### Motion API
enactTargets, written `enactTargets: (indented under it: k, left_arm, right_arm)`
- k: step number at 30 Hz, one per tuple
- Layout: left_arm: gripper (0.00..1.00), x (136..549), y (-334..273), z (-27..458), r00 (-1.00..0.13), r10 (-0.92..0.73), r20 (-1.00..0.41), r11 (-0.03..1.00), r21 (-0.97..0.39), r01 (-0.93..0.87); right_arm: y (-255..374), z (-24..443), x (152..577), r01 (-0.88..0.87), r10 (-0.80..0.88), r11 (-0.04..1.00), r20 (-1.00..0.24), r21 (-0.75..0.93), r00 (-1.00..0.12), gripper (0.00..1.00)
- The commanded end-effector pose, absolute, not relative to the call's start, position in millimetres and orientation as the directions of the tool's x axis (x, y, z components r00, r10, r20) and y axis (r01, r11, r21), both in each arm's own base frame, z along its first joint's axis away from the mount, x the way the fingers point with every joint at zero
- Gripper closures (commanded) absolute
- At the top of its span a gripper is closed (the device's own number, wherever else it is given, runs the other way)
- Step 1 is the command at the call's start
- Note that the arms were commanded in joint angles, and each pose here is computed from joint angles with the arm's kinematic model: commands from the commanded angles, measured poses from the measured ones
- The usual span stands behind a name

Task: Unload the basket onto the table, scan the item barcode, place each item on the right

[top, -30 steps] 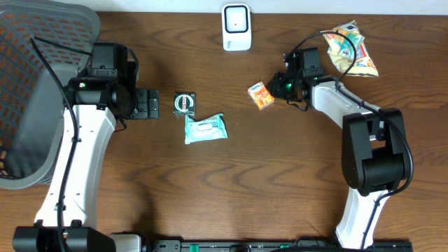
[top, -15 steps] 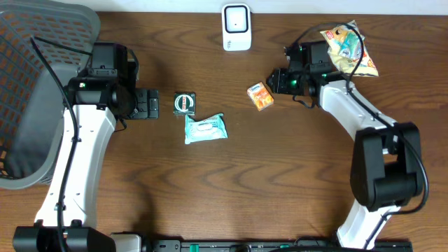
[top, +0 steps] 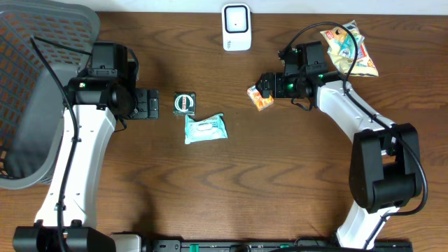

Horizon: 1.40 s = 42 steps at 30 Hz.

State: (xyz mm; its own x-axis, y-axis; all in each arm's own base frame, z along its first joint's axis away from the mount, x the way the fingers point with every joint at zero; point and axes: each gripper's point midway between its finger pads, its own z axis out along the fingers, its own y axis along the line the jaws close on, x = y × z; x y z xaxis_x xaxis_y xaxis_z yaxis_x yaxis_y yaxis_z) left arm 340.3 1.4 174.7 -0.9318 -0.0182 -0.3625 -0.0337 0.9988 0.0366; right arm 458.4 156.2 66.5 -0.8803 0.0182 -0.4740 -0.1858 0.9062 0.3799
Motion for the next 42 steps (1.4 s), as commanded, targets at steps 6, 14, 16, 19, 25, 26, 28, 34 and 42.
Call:
enactTargets:
  k: [6,14,16,19,25,26,28,34,42]
  left_arm:
    - [0.03,339,3,171,-0.937,-0.011,-0.35,0.998,0.048,-0.03]
    - [0.02,339,3,171,-0.937,-0.011,-0.35,0.998,0.048,-0.03]
    - [0.02,339,3,171,-0.937,-0.011,-0.35,0.998,0.048,-0.03]
    - [0.02,339,3,171,-0.937,-0.011,-0.35,0.998,0.048,-0.03]
    - [0.02,339,3,171,-0.937,-0.011,-0.35,0.998,0.048,-0.03]
    - [0.02,339,3,171,-0.937,-0.011,-0.35,0.998,0.048,-0.03]
    - [0.02,339,3,171,-0.937,-0.011,-0.35,0.998,0.048,-0.03]
    - [0.02,339,3,171,-0.937,-0.011,-0.35,0.998,0.048,-0.03]
    - [0.02,339,3,171,-0.937,-0.011,-0.35,0.998,0.048,-0.03]
  right_arm:
    - [168,74,460,-0.303,-0.08,0.885,-0.528,0.352,-0.845,0.01]
    - [179,69,450,-0.432,-0.244,0.867,-0.547,0.246,-0.801,0.2]
    - [183,66,445,-0.446,-0.265,0.861,-0.533,0.244,-0.803,0.2]
    - [183,70,442,-0.445,-0.272,0.861,-0.515,0.247,-0.813,0.2]
    - [181,89,454,-0.452,-0.282,0.867,-0.54,0.211,-0.793,0.2]
    - [179,90,459,-0.445,-0.28,0.876,-0.554,0.188,-0.784,0.2]
    - [169,89,470,-0.417,-0.276,0.899,-0.57,0.131,-0.774,0.2]
    - [160,70,476,-0.388,-0.278,0.917,-0.549,0.094,-0.788,0.17]
    - [161,63,472,-0.386,-0.28,0.917,-0.528,0.1,-0.802,0.04]
